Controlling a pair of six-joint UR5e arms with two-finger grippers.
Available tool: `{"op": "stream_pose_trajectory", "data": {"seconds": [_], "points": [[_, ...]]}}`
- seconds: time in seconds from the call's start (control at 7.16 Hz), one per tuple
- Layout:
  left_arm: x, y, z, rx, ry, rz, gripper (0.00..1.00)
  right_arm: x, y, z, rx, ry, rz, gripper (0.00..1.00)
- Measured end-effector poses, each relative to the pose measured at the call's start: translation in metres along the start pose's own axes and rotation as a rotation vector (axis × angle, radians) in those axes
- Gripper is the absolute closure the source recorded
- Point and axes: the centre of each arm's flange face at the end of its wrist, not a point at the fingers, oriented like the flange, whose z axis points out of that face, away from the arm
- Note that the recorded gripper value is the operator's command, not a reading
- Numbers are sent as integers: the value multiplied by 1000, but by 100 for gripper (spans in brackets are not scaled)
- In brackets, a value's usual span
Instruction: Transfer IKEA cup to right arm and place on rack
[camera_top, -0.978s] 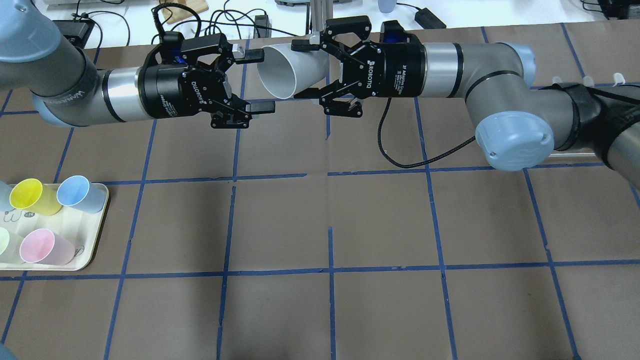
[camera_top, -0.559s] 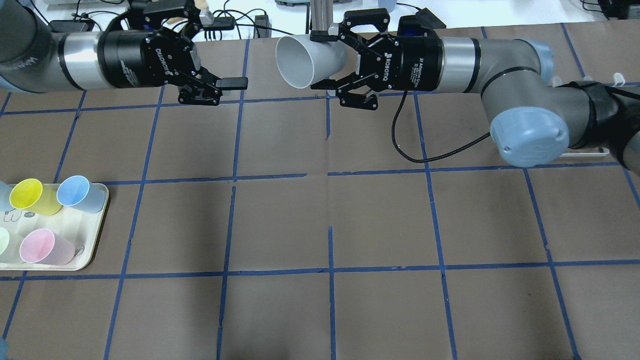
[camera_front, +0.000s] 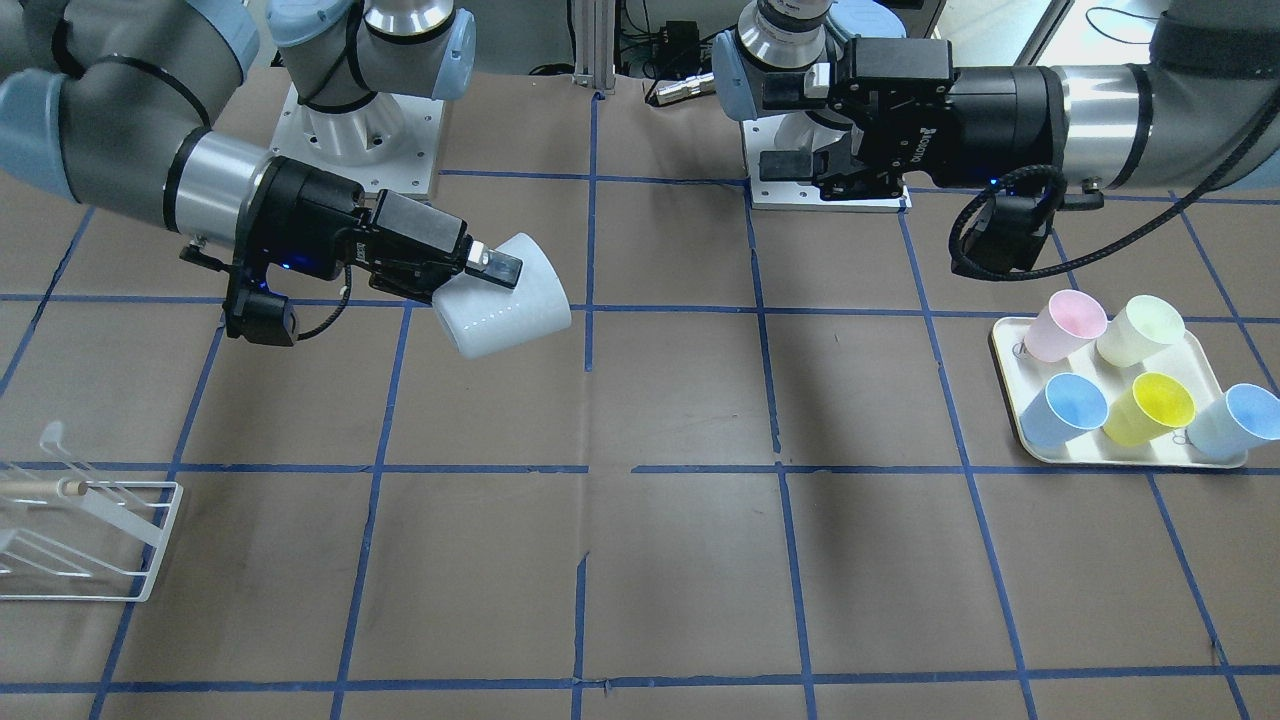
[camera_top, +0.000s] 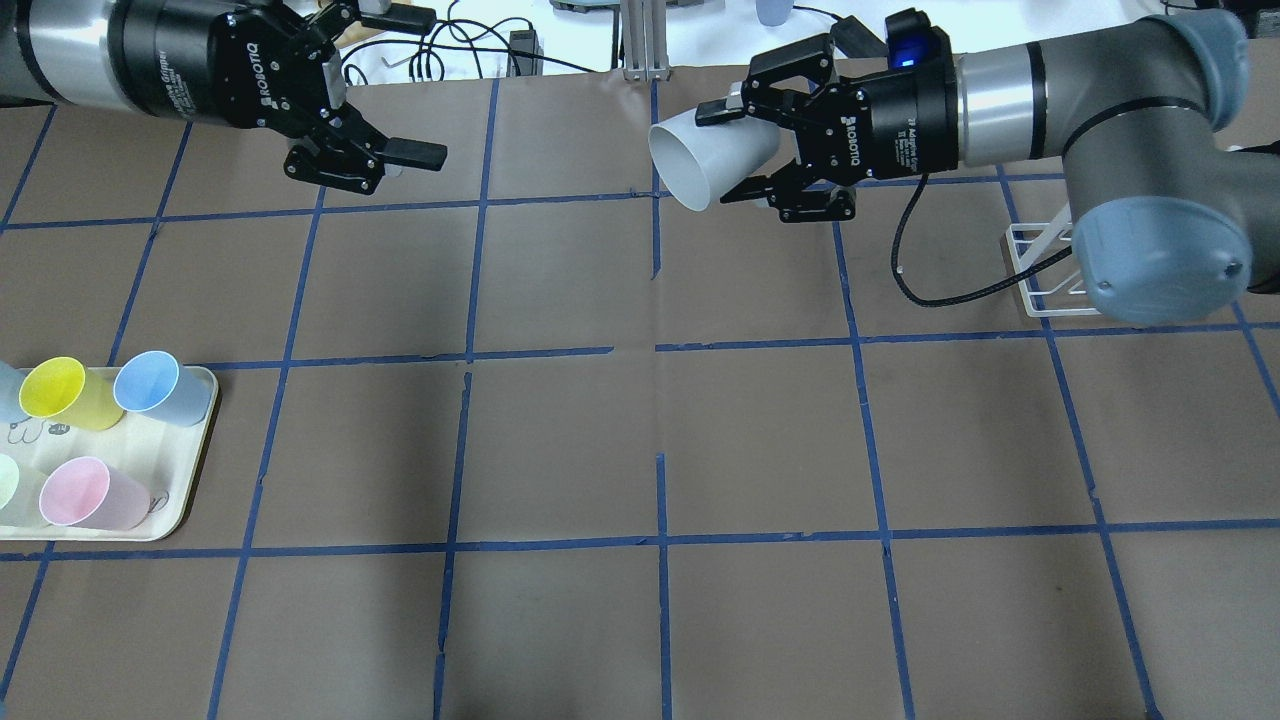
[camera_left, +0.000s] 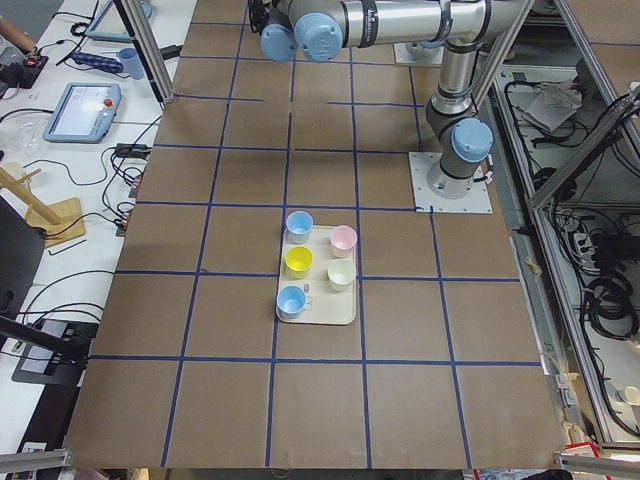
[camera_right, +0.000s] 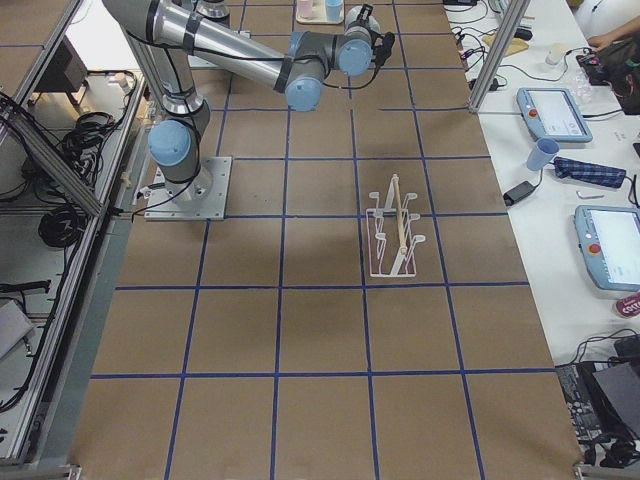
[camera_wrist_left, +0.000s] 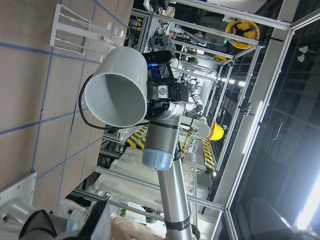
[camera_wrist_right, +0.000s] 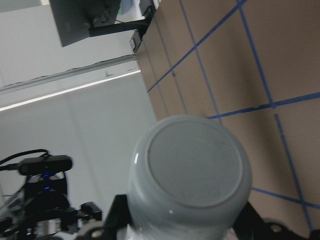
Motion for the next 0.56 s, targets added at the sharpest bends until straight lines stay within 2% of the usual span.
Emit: {"op": "stream_pose_trajectory", "data": {"seconds": [0.14, 0.28, 0.56], "points": [[5, 3, -6, -23, -180, -35, 10, 1, 8, -10, 61, 137, -39, 76], [12, 6, -7, -2, -375, -83, 9, 5, 11, -18, 111, 263, -70, 81], [34, 12, 30, 75, -723, -110, 9, 20, 9, -30, 164, 485, -167, 85]]}}
